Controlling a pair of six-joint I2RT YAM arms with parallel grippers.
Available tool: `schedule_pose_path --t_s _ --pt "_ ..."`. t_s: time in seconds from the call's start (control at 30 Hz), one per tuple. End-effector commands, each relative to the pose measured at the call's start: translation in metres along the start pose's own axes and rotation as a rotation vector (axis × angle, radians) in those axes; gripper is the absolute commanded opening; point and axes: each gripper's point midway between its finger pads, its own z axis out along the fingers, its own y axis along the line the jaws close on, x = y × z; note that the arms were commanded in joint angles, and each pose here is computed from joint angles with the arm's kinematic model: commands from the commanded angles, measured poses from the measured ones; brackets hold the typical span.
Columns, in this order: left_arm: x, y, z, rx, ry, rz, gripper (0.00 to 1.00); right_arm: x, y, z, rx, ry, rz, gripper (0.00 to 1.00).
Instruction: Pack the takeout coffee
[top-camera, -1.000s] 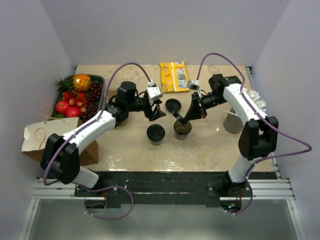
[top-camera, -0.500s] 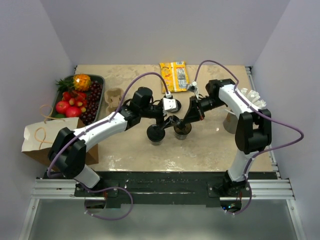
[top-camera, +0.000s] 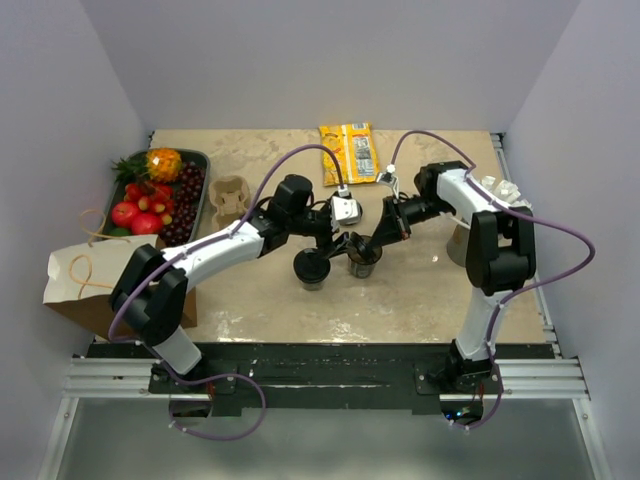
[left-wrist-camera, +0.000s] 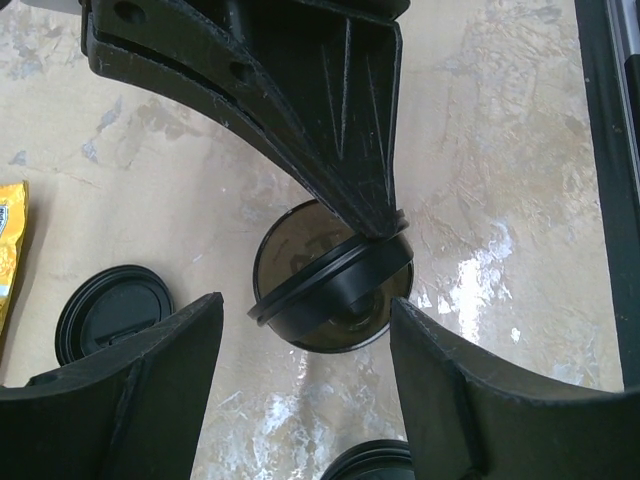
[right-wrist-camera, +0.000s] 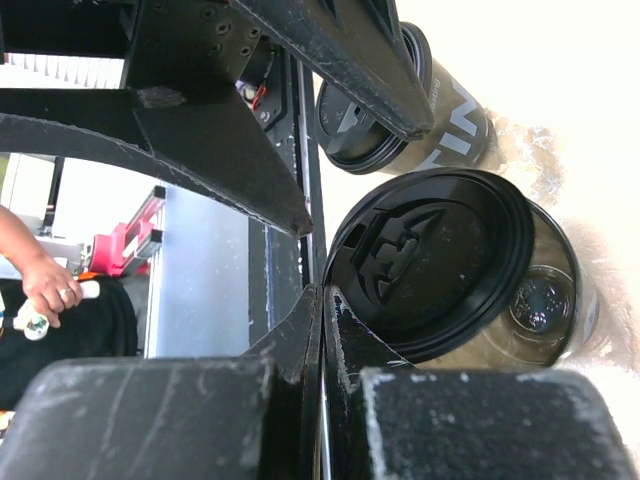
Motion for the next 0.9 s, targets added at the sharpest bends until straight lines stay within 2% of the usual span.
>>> schedule_pose_path --t_s 0.0,0.87 --pt "-0.035 0.010 0.005 -0.004 -0.091 0.103 0.72 -0.005 0.016 -0.003 -0.025 -0.023 0.063 0.00" --pt "-0.040 0.010 0.022 0.035 -0.108 0.126 0.72 0.001 0.022 -0.005 -0.008 -0.010 0.115 0.00"
